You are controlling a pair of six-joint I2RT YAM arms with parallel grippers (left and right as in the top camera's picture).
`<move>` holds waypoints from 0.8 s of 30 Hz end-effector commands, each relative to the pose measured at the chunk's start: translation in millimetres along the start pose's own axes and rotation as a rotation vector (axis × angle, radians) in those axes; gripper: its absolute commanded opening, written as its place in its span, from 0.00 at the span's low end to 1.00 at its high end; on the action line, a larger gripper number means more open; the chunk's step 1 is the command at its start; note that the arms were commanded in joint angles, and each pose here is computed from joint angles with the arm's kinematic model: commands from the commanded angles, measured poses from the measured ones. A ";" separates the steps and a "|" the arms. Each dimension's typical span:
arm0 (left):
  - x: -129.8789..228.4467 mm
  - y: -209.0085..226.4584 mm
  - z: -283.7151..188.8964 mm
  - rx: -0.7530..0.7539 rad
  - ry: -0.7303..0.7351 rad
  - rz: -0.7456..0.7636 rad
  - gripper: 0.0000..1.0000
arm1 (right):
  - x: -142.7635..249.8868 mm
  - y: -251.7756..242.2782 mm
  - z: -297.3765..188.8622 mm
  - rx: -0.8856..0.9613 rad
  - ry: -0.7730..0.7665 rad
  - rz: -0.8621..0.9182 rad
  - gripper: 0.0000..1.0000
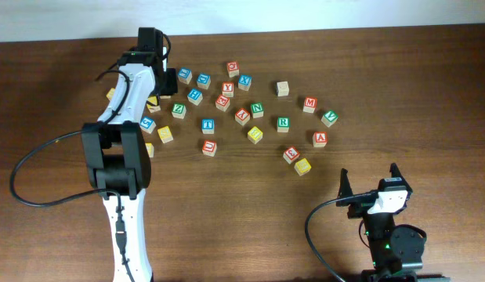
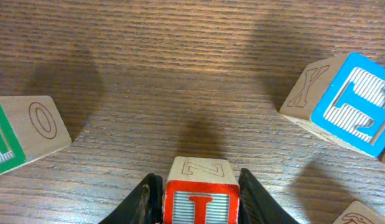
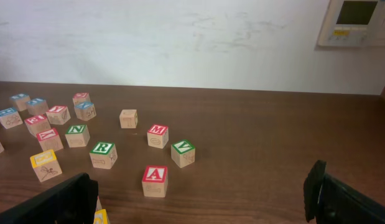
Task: Spell out ICRA
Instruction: 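Lower the left gripper onto the red I block and close, then lift the red I block and carry it to the open table center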
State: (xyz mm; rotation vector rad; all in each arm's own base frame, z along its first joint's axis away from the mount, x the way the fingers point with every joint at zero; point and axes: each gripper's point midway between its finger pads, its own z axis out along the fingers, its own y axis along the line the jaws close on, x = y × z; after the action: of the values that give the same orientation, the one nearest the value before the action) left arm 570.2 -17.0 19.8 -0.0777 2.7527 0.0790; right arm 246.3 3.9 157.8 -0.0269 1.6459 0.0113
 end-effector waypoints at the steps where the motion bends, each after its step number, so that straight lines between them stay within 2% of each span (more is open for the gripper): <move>1: 0.7 1.7 6.8 -0.009 0.007 0.006 0.21 | 2.4 -2.0 0.0 0.009 0.004 0.004 0.98; 7: -5.8 1.8 -2.2 -0.007 -0.005 0.005 0.21 | 2.4 -2.0 0.0 0.009 0.004 0.005 0.98; 12: -28.6 2.7 -54.3 0.005 -0.046 0.001 0.18 | 2.4 -2.0 0.0 0.009 0.004 0.004 0.98; 15: -34.8 -20.1 -111.9 0.162 -0.073 0.005 0.18 | 2.4 -1.9 0.0 0.009 0.004 0.004 0.98; 18: -26.1 -29.6 -164.9 0.246 -0.071 0.009 0.15 | 2.4 -1.9 0.0 0.009 0.004 0.005 0.98; 21: -3.3 -31.5 -225.2 0.299 -0.039 -0.040 0.17 | 2.4 -2.0 0.0 0.009 0.004 0.004 0.98; 22: 14.6 -35.2 -244.7 0.336 0.009 -0.042 0.17 | 2.4 -1.9 0.0 0.009 0.004 0.004 0.98; 24: 41.9 -34.0 -252.2 0.325 0.109 -0.044 0.18 | 2.4 -1.9 0.0 0.009 0.004 0.004 0.98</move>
State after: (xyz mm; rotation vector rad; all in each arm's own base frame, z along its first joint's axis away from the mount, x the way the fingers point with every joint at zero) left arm 466.6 -58.4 219.2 -0.0469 2.7885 -0.3038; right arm 246.3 3.8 157.7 -0.0266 1.6463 0.0110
